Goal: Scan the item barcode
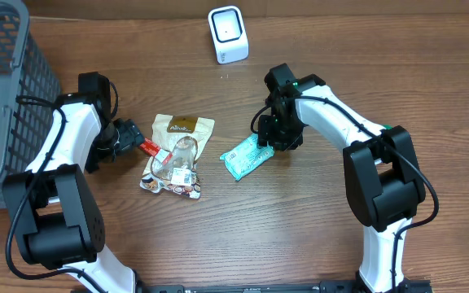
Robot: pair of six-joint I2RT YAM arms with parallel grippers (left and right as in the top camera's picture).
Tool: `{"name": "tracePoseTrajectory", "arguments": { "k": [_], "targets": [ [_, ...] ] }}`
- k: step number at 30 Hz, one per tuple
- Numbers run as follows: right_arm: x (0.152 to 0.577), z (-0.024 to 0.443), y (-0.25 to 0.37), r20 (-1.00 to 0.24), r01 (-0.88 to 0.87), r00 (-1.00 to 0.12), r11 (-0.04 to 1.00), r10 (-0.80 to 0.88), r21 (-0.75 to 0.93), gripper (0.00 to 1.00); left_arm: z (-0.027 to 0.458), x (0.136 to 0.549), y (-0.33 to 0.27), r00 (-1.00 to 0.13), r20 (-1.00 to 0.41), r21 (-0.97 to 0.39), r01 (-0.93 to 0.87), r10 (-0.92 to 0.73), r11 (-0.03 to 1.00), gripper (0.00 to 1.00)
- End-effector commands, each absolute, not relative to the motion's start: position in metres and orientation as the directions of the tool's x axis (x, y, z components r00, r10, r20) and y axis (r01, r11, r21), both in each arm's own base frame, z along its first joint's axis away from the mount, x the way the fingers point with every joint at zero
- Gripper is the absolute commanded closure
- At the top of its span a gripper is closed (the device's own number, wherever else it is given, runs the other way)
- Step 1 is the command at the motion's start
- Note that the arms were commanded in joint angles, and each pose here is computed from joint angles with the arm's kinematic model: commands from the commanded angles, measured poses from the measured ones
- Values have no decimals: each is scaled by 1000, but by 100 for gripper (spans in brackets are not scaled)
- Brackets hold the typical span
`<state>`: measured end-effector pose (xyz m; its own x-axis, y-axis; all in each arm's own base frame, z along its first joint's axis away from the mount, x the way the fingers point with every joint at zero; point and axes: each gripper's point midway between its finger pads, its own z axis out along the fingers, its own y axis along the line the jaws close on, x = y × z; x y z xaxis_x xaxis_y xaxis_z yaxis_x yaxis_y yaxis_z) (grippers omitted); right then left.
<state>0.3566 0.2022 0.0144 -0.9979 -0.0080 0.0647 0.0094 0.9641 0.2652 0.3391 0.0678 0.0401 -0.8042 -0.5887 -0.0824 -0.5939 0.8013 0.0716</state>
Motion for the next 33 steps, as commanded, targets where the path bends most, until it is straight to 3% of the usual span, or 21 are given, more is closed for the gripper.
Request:
{"name": "tracePoseTrajectory", "arguments": {
  "k": [1,4,8,10,14,26,33],
  "targets": [
    [345,13,204,67,0,-998,958,-20,287,53,46,344,76,-805,-110,81,-592,-583,802,0],
    [337,-2,202,75,5,-997,955,-18,296,59,46,344,76,-805,-110,81,-592,-583,802,0],
    [335,0,204,88,11,-996,949,-18,314,88,46,344,76,-805,-110,81,-592,-583,802,0],
    [338,7,203,76,-1,-997,948,-26,318,92,46,344,76,-805,-110,81,-592,-583,802,0],
    [351,33,205,15,-51,-998,940,-59,337,96,46,344,76,-805,-110,81,-592,-583,802,1],
    [376,129,207,-302,-223,-945,918,-122,326,96,46,344,76,-805,-110,81,-592,-583,802,0],
    [379,133,203,-314,-206,-944,922,-100,328,96,46,344,76,-805,-110,81,-592,-583,802,1]
  ]
}}
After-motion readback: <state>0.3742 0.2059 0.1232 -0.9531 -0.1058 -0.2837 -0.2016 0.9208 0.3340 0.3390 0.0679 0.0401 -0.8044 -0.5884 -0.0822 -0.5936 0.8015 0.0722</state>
